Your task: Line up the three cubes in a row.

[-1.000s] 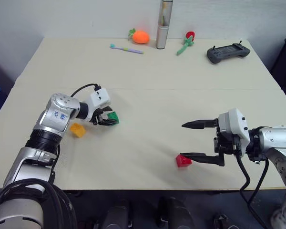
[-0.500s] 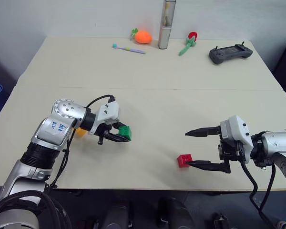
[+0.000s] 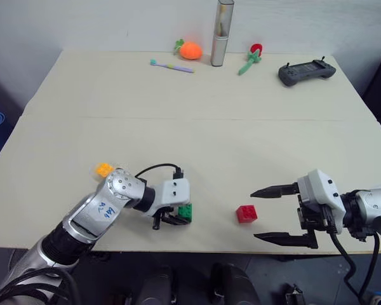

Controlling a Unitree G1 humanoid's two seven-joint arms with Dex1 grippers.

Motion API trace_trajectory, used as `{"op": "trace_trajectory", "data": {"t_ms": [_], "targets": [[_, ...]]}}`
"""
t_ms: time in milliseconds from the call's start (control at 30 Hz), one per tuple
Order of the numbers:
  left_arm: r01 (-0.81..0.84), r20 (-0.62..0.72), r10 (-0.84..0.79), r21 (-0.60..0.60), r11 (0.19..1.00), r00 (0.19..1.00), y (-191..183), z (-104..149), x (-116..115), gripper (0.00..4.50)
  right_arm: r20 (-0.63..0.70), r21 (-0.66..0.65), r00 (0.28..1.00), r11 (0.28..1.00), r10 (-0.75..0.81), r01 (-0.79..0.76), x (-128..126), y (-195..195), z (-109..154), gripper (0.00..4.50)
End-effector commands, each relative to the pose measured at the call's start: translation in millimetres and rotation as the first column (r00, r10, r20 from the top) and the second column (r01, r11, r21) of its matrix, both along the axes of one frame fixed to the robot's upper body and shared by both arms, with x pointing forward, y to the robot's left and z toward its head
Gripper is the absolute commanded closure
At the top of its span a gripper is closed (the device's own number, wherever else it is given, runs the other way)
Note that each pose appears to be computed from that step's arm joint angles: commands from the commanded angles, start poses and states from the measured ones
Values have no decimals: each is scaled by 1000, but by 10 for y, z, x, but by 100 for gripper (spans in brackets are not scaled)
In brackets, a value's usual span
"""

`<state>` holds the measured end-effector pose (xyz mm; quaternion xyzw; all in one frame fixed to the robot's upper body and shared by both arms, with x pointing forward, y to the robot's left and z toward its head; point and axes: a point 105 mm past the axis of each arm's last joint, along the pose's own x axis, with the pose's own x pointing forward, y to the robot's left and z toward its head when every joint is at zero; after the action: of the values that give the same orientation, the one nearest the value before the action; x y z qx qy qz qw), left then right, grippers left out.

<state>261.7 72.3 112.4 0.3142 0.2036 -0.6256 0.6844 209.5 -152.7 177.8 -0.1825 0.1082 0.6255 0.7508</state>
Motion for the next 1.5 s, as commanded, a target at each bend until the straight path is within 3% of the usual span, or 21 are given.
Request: {"op": "trace_trajectory", "data": {"t_ms": [33,233,733,1033,1333,1500], "targets": [[13,40,-12,-21,1000,999,-53,91,-3,300,39,-6,999,1000,19,-19,-31,22,83,0],[-17,57,18,-27,999,998,-38,100,61,300,47,-7,999,1000,17,-16,-9,23,74,0],[32,-1,-32,-28,999,999,-30,46,-62,300,50,-9,998,1000,30,-30,14,50,51,0],[14,-45,-18,-89,996,999,-24,157,-101,15,59,-17,998,999,35,-34,35,52,53,0],[-149,-64,139,-179,973,988,343,655,21,6,103,-9,993,999,52,-52,193,57,132,0],[-367,-37,370,-247,897,928,1003,1024,87,6,121,36,990,996,76,-81,281,105,263,0]]}}
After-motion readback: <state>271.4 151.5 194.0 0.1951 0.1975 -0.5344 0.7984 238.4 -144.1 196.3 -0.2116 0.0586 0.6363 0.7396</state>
